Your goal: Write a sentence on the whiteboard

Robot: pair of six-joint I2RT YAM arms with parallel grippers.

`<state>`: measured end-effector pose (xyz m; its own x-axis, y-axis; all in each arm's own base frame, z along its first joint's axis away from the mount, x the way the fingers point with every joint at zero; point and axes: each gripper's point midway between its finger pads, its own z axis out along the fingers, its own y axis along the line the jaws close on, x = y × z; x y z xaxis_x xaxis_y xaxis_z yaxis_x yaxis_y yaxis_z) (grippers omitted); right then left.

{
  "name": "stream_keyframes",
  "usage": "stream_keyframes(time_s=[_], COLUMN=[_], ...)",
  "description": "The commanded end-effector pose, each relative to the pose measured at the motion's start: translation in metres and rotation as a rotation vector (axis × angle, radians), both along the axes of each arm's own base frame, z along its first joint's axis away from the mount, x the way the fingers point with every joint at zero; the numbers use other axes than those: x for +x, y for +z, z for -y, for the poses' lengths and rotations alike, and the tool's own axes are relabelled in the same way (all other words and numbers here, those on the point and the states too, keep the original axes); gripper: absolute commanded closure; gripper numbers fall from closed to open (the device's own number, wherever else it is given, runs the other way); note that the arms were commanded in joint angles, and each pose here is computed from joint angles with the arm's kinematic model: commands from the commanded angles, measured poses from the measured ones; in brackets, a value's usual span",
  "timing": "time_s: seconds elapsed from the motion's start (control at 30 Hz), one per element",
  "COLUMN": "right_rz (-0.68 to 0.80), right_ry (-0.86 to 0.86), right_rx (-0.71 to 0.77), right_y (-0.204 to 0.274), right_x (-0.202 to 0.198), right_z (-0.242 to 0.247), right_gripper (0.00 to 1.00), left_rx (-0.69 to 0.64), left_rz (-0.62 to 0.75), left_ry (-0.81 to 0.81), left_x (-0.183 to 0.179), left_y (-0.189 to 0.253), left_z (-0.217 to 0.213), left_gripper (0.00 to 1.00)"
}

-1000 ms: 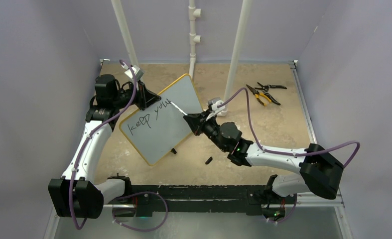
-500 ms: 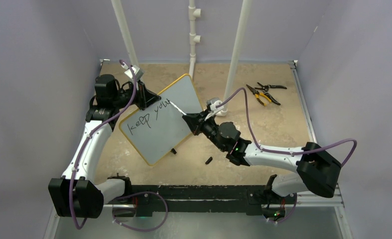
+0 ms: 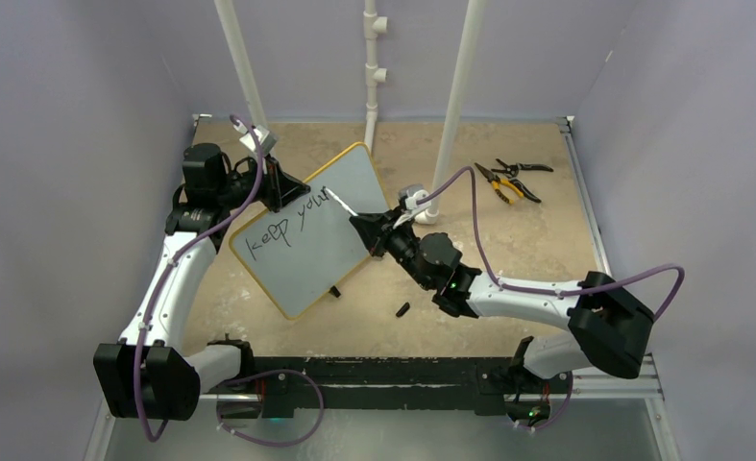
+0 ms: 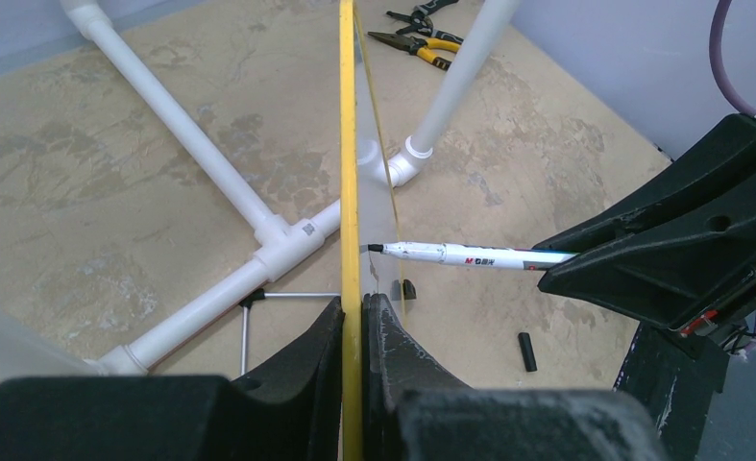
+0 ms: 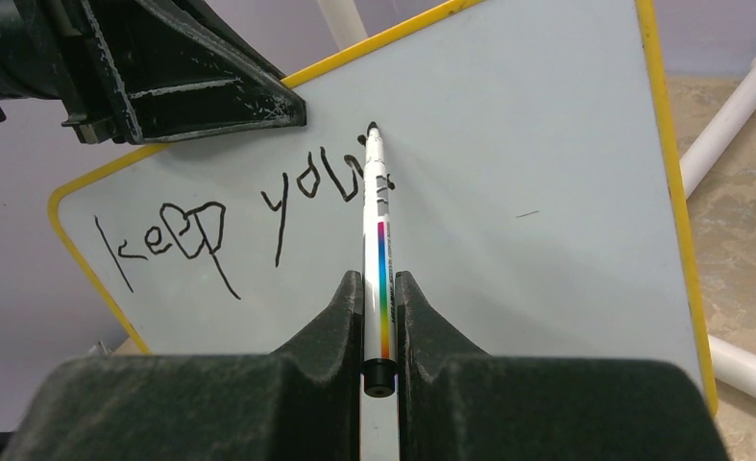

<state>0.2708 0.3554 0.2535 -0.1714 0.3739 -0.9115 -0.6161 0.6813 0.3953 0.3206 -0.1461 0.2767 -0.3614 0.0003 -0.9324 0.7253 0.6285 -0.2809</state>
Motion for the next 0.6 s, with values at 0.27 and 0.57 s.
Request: stream_keyframes(time_s=[0.27,0.57], right_rz=[-0.008,0.038], right_ry=[-0.072,-0.048], right_rx=[0.037,0.094], right_y=[0.011,0.032], right_x=[0.01,-0.002], right_z=[0.011,0.023], right_gripper=[1.0,1.0], left_rx=[-0.009,-0.016], left_rz=[0.012,0.031], left_ry=[-0.053,-0.05], left_x=[-0.006,-0.005], left_y=[-0.001,0.006], left_z=[0.006,0.006], left_gripper=[1.0,1.0])
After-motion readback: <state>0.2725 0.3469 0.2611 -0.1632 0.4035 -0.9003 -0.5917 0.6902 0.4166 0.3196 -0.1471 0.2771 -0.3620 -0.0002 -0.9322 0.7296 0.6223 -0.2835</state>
